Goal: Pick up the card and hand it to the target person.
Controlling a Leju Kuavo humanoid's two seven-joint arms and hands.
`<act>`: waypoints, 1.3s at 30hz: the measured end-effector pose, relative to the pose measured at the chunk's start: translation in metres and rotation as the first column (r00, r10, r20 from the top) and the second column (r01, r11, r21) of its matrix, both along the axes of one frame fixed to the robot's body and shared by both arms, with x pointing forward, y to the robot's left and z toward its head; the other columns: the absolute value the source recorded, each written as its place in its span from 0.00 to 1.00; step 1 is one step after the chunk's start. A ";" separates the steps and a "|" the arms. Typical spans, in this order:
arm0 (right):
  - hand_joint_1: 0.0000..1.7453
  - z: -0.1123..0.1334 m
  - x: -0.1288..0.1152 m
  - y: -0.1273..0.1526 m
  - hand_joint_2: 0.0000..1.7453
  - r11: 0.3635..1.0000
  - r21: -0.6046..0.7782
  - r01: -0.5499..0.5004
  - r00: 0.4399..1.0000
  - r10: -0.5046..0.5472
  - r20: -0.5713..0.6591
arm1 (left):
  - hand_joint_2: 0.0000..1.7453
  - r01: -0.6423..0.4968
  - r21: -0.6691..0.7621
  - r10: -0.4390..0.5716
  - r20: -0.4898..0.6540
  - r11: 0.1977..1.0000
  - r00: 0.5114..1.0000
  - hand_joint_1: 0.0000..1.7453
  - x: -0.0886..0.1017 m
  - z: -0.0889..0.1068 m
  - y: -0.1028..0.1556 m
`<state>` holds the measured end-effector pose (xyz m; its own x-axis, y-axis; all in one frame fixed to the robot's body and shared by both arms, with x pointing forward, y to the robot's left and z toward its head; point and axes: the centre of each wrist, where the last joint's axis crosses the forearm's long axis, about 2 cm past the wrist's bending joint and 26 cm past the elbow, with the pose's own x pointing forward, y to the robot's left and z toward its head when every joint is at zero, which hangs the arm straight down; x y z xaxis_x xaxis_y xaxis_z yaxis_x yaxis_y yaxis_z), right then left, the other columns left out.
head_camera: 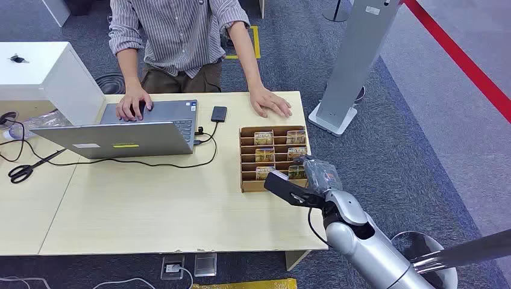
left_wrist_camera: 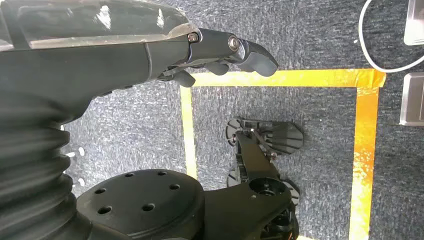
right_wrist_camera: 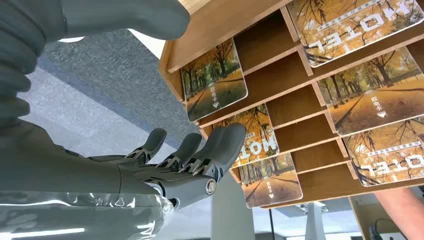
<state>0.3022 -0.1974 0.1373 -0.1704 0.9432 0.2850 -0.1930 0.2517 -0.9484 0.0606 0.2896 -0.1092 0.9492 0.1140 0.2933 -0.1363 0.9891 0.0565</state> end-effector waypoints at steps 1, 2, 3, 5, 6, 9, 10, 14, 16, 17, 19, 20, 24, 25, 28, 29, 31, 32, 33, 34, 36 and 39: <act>0.33 0.000 0.000 0.000 1.00 1.000 0.000 0.000 1.000 0.000 -0.001 | 1.00 0.000 0.000 0.000 0.000 1.000 1.000 0.00 0.000 0.000 0.000; 0.34 0.000 0.000 0.000 1.00 1.000 0.000 0.001 1.000 -0.001 -0.002 | 1.00 0.000 0.000 0.000 0.000 1.000 1.000 0.00 0.000 0.000 0.000; 0.34 0.000 0.000 0.000 1.00 1.000 0.000 0.001 1.000 -0.001 -0.003 | 1.00 0.000 0.000 0.000 0.000 1.000 1.000 0.00 0.000 0.000 0.000; 0.34 -0.001 0.000 0.000 1.00 1.000 -0.001 0.002 1.000 -0.002 -0.006 | 1.00 0.000 0.000 0.000 0.000 1.000 1.000 0.00 0.000 0.000 0.000; 0.34 -0.001 0.000 0.000 1.00 1.000 -0.002 0.003 1.000 -0.003 -0.006 | 1.00 -0.001 0.001 0.001 0.000 1.000 1.000 0.00 0.000 0.000 0.000; 0.36 -0.002 0.000 0.001 1.00 1.000 -0.001 0.005 1.000 -0.005 -0.005 | 1.00 -0.003 0.002 0.003 -0.001 1.000 1.000 0.00 0.000 0.000 0.000; 0.37 -0.002 0.000 0.001 1.00 1.000 -0.001 0.006 1.000 -0.006 -0.005 | 1.00 -0.005 0.002 0.005 -0.001 1.000 1.000 0.00 0.000 0.000 0.000; 0.45 -0.002 0.000 0.001 1.00 1.000 -0.001 0.007 1.000 -0.007 -0.005 | 1.00 -0.009 0.000 0.009 -0.001 1.000 1.000 0.00 0.000 0.000 0.000; 0.51 -0.001 0.000 0.001 1.00 1.000 -0.001 0.007 1.000 -0.007 -0.003 | 1.00 -0.010 0.000 0.010 -0.001 1.000 1.000 0.00 0.000 0.000 0.000; 0.53 -0.001 0.000 0.001 1.00 1.000 -0.001 0.007 1.000 -0.007 -0.002 | 1.00 -0.010 0.000 0.010 -0.001 1.000 1.000 0.00 0.000 0.000 0.000; 0.54 -0.001 0.001 0.001 1.00 1.000 -0.001 0.006 1.000 -0.006 -0.001 | 1.00 -0.010 0.000 0.010 -0.001 1.000 1.000 0.00 0.000 0.000 0.000; 0.53 -0.001 0.001 0.001 1.00 1.000 -0.001 0.006 1.000 -0.006 -0.001 | 1.00 -0.010 0.000 0.010 -0.001 1.000 1.000 0.00 0.000 0.000 0.000; 0.61 -0.001 0.001 0.001 1.00 1.000 -0.002 0.006 1.000 -0.006 -0.001 | 1.00 -0.009 0.000 0.009 -0.001 1.000 1.000 0.00 0.000 0.000 0.000; 0.63 -0.001 0.001 0.001 1.00 1.000 -0.002 0.006 1.000 -0.006 -0.002 | 1.00 -0.008 0.000 0.008 0.000 1.000 1.000 0.00 0.000 0.000 0.000; 0.66 -0.001 0.001 0.001 1.00 1.000 -0.003 0.007 1.000 -0.007 -0.002 | 1.00 -0.005 0.001 0.005 0.001 1.000 1.000 0.00 0.000 0.000 0.000; 0.69 -0.001 0.001 0.001 1.00 1.000 -0.003 0.007 1.000 -0.007 -0.002 | 1.00 -0.004 0.001 0.004 0.002 1.000 1.000 0.00 0.000 0.000 0.000; 0.74 -0.001 0.001 0.001 1.00 1.000 -0.004 0.008 1.000 -0.008 -0.003 | 1.00 -0.003 0.001 0.003 0.003 1.000 1.000 0.00 0.000 0.000 0.000; 0.75 -0.001 0.001 0.001 1.00 1.000 -0.004 0.008 1.000 -0.008 -0.003 | 1.00 -0.002 0.001 0.002 0.003 1.000 1.000 0.00 0.000 0.000 0.000; 0.75 -0.001 0.001 0.001 1.00 1.000 -0.004 0.008 1.000 -0.008 -0.003 | 1.00 -0.001 0.001 0.001 0.003 1.000 1.000 0.00 0.000 0.000 -0.001; 0.77 -0.001 0.001 0.001 1.00 1.000 -0.004 0.008 1.000 -0.008 -0.003 | 1.00 0.000 0.001 0.000 0.004 1.000 1.000 0.00 0.000 0.000 -0.001; 0.77 -0.001 0.002 0.001 1.00 1.000 -0.004 0.008 1.000 -0.008 -0.001 | 1.00 0.001 0.001 -0.001 0.004 1.000 1.000 0.00 0.000 0.000 -0.001; 0.77 0.000 0.003 0.001 1.00 1.000 -0.004 0.008 1.000 -0.008 0.001 | 1.00 0.003 0.001 -0.003 0.004 1.000 1.000 0.00 0.000 0.000 -0.001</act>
